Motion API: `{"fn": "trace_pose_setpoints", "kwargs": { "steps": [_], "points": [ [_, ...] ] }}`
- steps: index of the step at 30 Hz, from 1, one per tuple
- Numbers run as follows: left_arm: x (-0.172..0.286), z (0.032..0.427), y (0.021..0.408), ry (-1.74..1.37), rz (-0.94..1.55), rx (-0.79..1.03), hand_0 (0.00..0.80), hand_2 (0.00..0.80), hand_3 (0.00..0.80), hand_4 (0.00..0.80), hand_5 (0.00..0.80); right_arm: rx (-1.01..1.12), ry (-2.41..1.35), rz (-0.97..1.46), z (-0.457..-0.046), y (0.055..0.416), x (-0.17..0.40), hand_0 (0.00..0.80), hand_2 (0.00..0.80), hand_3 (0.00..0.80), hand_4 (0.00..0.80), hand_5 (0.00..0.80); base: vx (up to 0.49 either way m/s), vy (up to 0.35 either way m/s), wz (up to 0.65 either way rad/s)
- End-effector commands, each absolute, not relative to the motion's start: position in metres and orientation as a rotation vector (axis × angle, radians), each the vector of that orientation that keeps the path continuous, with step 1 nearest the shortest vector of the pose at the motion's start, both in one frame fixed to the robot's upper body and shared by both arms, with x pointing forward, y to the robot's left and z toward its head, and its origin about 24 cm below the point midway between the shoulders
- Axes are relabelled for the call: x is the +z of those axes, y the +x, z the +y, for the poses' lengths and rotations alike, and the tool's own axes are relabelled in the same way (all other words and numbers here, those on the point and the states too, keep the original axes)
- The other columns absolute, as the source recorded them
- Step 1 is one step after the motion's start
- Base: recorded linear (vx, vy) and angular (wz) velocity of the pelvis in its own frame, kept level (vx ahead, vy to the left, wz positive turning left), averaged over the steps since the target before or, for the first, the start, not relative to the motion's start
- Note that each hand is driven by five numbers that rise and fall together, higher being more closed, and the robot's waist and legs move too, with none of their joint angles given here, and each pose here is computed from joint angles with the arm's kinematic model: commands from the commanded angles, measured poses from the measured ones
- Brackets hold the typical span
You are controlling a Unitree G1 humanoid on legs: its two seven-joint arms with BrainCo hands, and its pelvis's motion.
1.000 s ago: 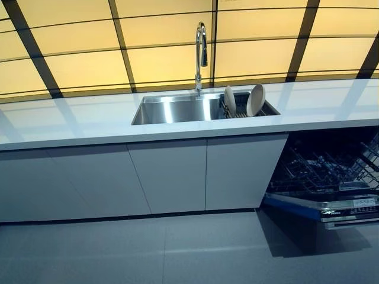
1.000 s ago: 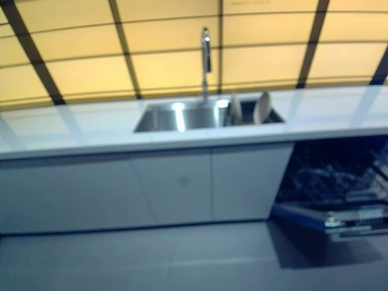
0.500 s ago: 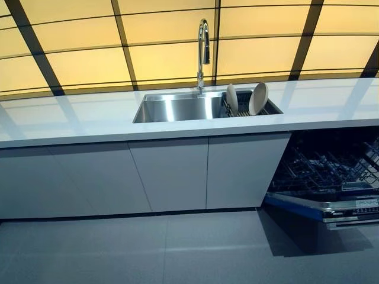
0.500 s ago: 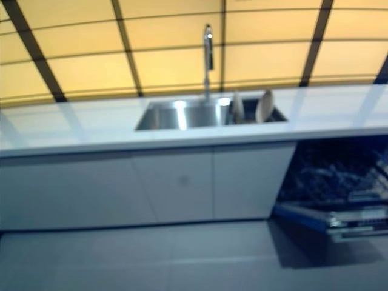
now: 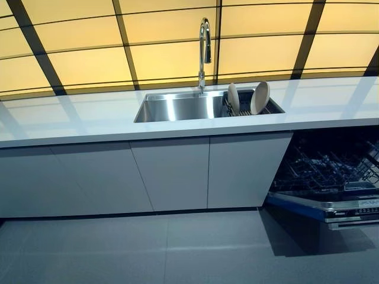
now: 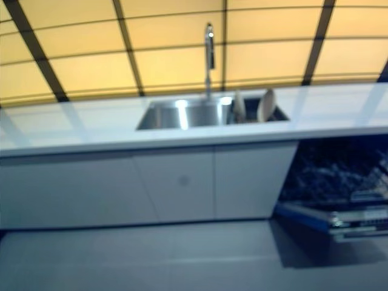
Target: Take plates into dishwasher
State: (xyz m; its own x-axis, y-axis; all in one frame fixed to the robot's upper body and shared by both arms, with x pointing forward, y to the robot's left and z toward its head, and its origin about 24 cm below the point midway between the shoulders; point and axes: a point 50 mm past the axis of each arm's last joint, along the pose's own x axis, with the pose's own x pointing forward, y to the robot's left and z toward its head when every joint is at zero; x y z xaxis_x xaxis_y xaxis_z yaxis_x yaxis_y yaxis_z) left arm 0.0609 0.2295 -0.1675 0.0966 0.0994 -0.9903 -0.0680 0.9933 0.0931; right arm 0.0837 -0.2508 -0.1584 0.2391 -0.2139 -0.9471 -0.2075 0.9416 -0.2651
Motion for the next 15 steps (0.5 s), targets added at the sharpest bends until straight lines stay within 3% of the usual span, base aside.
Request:
{"fn": "trace_pose_setpoints", "kwargs": {
  "steps": [1, 7, 15],
  "points": [
    [-0.161, 0.25, 0.074, 0.123, 1.466, 0.136, 0.0, 0.0, 0.0, 0.0, 0.0, 0.163, -0.333, 1.272, -0.233, 0.112, -0.156, 0.0, 0.0, 0.0, 0.0, 0.0, -0.014, -0.102, 0.02],
    [-0.155, 0.262, 0.087, 0.205, 1.447, 0.131, 0.0, 0.0, 0.0, 0.0, 0.0, 0.271, -0.339, 1.097, -0.227, 0.148, -0.14, 0.0, 0.0, 0.0, 0.0, 0.0, -0.013, -0.146, 0.07],
    [-0.154, 0.266, 0.083, 0.104, 1.407, 0.259, 0.0, 0.0, 0.0, 0.0, 0.0, 0.315, -0.407, 1.083, -0.235, 0.156, -0.133, 0.0, 0.0, 0.0, 0.0, 0.0, 0.059, -0.135, -0.02]
  ]
}}
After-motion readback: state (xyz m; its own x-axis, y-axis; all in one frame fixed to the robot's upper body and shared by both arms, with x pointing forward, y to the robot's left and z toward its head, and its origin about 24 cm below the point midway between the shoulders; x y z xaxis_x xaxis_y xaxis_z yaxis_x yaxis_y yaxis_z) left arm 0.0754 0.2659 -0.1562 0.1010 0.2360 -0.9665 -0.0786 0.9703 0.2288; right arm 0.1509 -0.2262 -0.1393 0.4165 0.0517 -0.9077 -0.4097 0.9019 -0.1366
